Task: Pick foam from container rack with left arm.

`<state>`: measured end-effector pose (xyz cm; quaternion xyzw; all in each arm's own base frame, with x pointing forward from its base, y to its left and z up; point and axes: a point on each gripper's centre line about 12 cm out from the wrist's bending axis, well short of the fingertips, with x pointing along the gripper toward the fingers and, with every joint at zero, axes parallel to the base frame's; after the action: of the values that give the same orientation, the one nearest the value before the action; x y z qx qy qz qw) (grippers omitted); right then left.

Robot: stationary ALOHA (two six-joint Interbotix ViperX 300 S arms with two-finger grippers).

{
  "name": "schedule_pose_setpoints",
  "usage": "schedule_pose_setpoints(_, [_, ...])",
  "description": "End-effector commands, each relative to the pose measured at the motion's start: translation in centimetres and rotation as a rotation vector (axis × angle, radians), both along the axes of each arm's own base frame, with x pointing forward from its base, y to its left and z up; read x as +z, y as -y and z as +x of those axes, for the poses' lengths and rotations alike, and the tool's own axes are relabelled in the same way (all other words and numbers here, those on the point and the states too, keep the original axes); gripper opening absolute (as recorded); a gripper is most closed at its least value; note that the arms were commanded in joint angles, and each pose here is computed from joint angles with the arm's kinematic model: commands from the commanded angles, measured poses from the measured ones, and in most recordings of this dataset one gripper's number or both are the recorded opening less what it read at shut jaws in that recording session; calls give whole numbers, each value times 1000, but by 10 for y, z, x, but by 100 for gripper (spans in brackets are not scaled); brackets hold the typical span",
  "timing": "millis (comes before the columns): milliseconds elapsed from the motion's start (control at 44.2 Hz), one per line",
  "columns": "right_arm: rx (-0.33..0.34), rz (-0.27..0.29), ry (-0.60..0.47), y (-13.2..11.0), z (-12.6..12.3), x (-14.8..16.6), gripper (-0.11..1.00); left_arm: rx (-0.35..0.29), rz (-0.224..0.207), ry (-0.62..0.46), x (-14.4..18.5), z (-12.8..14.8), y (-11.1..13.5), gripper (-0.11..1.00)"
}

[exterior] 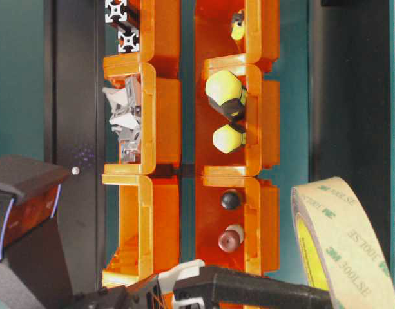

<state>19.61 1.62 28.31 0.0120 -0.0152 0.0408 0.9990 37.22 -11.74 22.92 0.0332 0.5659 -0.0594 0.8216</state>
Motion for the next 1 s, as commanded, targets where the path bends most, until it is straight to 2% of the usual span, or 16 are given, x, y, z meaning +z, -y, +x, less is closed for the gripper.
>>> schedule_pose_setpoints(0, [1,4,30,0,2,10,0,-1,-9,41,14,3,-1,24])
schedule_pose_setpoints(362, [1,4,32,0,2,11,0,9,-6,38,14,4,-6,24])
schedule_pose_setpoints(589, [1,3,31,0,2,10,0,42,16,-25,10,0,-21,25])
schedule_pose_setpoints(657, [1,3,34,0,2,11,0,56,21,-41,9,-1,-26,34])
schedule_pose_setpoints(747, [1,3,31,0,2,10,0,61,25,-51,7,-5,-30,62])
schedule_pose_setpoints(838, [1,3,32,0,2,10,0,57,27,-57,5,-10,-31,84])
schedule_pose_setpoints(906, [2,4,32,-1,2,10,0,57,28,-61,4,-12,-31,90])
schedule_pose_setpoints(974, [1,3,32,0,2,10,0,51,27,-60,4,-15,-29,90])
